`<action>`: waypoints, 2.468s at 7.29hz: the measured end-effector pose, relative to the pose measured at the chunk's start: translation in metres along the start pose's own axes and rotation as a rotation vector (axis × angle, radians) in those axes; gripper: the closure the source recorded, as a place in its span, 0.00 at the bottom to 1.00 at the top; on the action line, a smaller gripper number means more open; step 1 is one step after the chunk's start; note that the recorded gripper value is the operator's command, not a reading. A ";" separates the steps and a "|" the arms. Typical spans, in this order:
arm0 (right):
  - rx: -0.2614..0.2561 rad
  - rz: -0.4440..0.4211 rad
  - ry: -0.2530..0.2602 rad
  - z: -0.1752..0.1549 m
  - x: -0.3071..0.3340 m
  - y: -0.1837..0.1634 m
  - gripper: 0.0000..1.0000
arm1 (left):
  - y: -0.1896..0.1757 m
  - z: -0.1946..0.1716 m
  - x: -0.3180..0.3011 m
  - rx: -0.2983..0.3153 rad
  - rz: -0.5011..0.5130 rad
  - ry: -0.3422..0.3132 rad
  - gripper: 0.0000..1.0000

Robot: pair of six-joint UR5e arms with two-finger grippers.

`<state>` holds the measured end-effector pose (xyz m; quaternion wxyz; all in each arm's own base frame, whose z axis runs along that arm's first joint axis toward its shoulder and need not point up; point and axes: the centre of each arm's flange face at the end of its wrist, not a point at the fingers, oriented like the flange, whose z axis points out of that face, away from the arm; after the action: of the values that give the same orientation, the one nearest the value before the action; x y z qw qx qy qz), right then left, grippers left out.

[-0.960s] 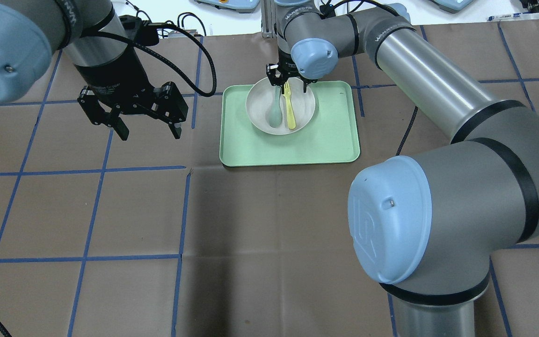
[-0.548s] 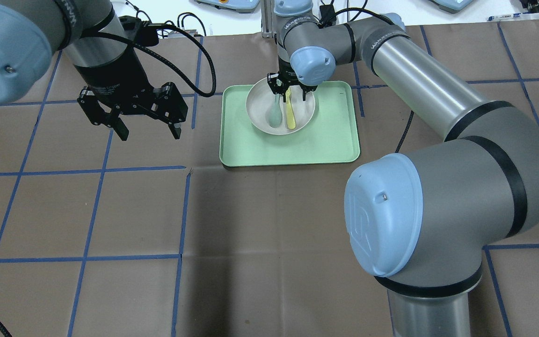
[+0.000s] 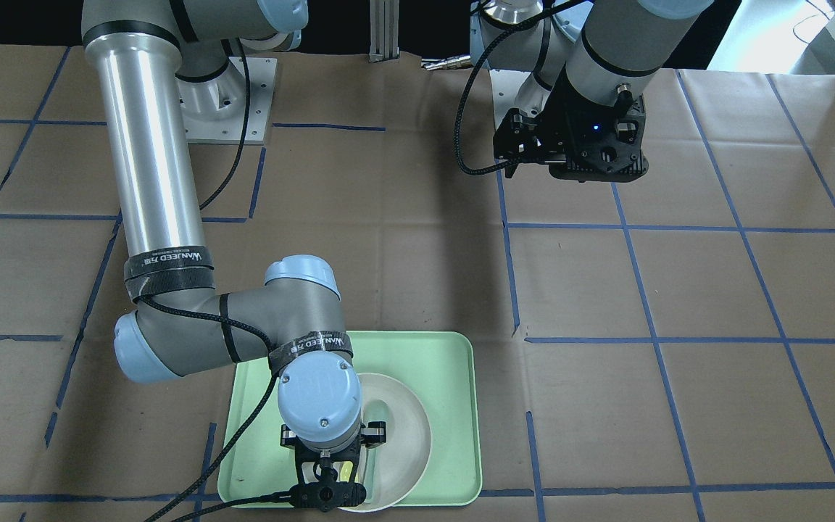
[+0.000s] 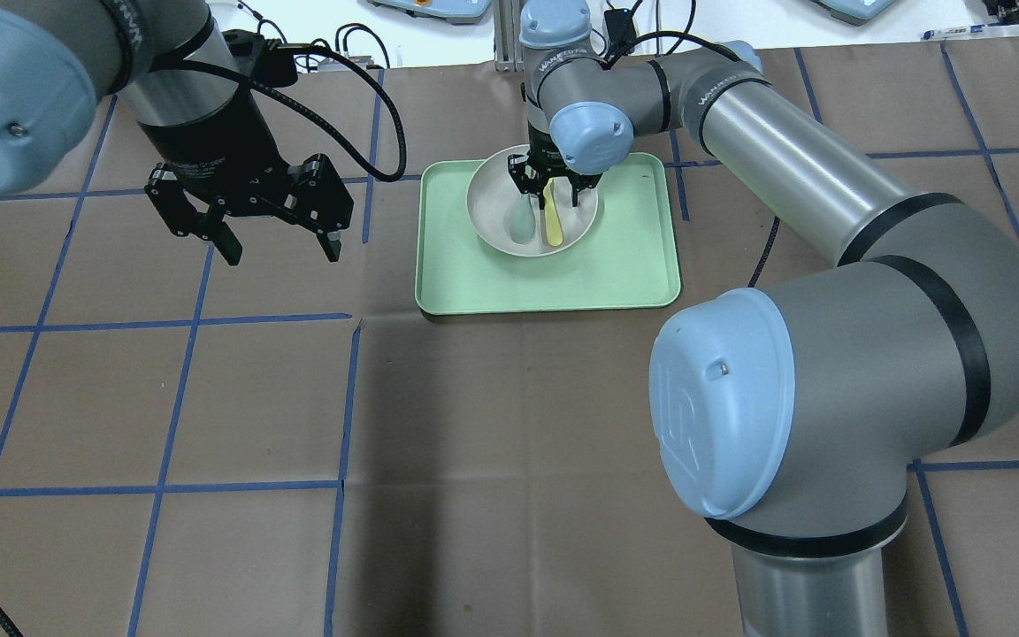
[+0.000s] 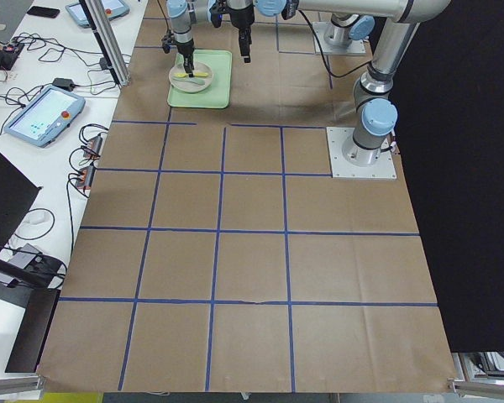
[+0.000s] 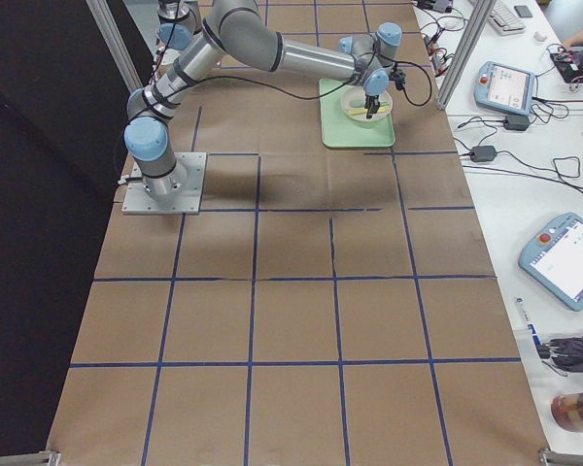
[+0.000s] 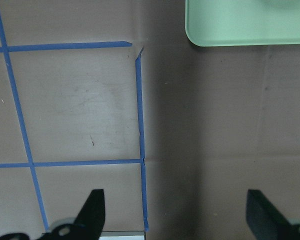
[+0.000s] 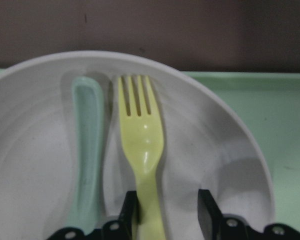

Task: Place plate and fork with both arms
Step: 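Close the right gripper on the yellow fork handle, then lift the fork and lower it onto the tray beside the plate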

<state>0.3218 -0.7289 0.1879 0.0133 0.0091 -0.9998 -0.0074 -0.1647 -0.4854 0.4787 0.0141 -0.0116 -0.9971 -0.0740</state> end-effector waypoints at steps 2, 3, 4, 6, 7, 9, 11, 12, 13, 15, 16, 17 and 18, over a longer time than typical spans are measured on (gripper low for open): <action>0.002 0.002 -0.002 -0.001 0.000 -0.001 0.92 | -0.001 0.000 -0.001 0.000 -0.003 0.000 0.00; 0.003 0.002 -0.004 -0.002 0.000 -0.001 0.96 | -0.002 0.001 -0.002 0.001 -0.004 0.001 0.00; 0.004 0.001 -0.007 -0.003 0.000 -0.001 0.96 | -0.004 0.001 -0.003 0.001 -0.005 0.001 0.00; 0.011 0.002 -0.013 -0.010 -0.001 -0.001 0.96 | -0.005 0.001 -0.003 0.008 -0.007 0.001 0.00; 0.018 0.003 -0.016 -0.018 -0.001 -0.002 0.96 | -0.007 0.001 -0.004 0.016 -0.006 0.001 0.00; 0.016 0.008 -0.017 -0.055 0.002 0.002 0.98 | -0.008 0.001 -0.004 0.021 -0.005 0.001 0.00; 0.001 -0.001 -0.010 -0.086 0.026 0.007 0.98 | -0.008 0.000 -0.004 0.023 -0.004 0.000 0.00; -0.010 -0.018 -0.004 -0.090 0.051 0.005 0.98 | -0.007 -0.001 -0.005 0.025 -0.006 0.000 0.00; -0.023 -0.034 -0.002 -0.094 0.082 0.005 0.98 | -0.006 -0.003 -0.005 0.030 -0.006 -0.001 0.00; -0.065 -0.054 -0.009 -0.075 0.127 0.009 0.99 | -0.004 -0.008 -0.007 0.046 -0.009 0.000 0.00; -0.081 -0.052 -0.013 -0.053 0.133 0.008 0.99 | -0.002 -0.011 -0.010 0.056 -0.013 0.000 0.00; -0.080 -0.050 -0.016 -0.035 0.134 0.003 0.99 | 0.000 -0.014 -0.011 0.065 -0.015 0.000 0.00; -0.075 -0.050 -0.017 -0.025 0.133 0.000 0.99 | 0.003 -0.018 -0.012 0.074 -0.016 0.000 0.00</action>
<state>0.1897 -0.7318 0.2159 0.0051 0.0334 -0.9984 -0.0454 -0.1522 -0.4858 0.4962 0.0139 -0.0032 -0.9992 -0.0374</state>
